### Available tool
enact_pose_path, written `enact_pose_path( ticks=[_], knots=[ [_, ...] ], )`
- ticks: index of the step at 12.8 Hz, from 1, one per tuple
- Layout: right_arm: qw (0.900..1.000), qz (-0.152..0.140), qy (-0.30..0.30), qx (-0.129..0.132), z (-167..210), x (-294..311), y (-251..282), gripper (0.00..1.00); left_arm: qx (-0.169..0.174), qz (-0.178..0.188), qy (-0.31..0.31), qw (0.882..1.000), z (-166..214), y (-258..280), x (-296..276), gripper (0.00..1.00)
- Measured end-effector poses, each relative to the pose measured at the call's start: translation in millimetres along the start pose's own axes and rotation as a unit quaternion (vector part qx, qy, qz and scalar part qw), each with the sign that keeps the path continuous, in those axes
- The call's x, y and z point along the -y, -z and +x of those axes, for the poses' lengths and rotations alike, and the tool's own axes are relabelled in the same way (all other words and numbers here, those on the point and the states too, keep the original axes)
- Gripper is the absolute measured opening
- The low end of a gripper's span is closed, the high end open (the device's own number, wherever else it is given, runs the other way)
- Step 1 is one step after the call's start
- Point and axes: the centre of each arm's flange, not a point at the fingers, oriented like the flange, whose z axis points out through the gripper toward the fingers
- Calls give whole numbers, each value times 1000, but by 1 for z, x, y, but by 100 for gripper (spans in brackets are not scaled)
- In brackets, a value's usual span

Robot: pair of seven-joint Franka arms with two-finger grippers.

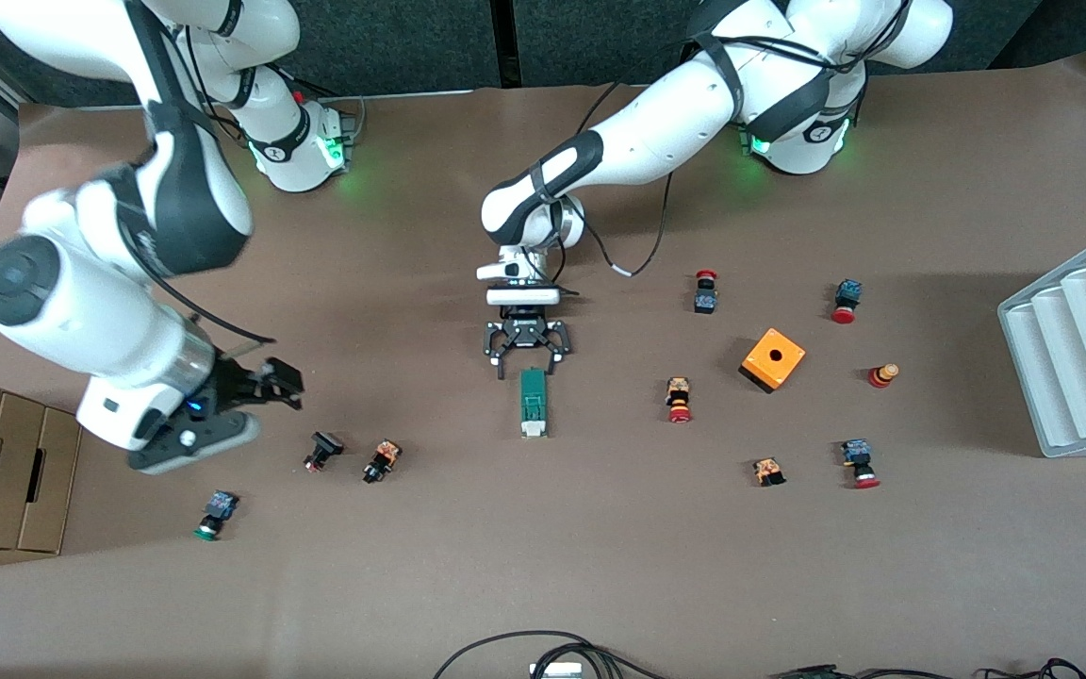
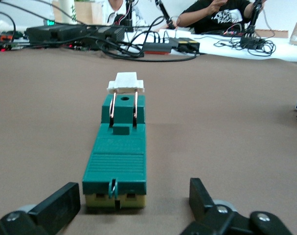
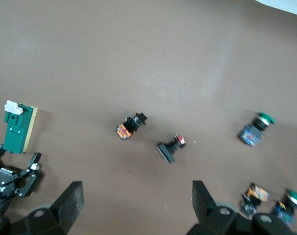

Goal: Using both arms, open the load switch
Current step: 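Reach the right gripper to the switch's white handle while the left gripper waits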

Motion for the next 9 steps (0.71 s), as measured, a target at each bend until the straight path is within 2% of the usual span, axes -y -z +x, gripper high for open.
enact_pose_path(
  ticks=[1,2,6,9],
  knots=[
    [1000,0,9,-2,5,7,-12,99,-4,-1,-3,1000,-1,0,0,98],
    [1000,1,17,-4,9,16,-22,99,-8,-1,-5,1000,-2,2,-1,93],
    [998,2,65,-17,20,57,-48,99,-23,1,-23,999,-6,4,-1,91],
    [993,6,113,-12,21,109,-66,100,-27,2,-29,999,-7,5,1,89]
  ],
)
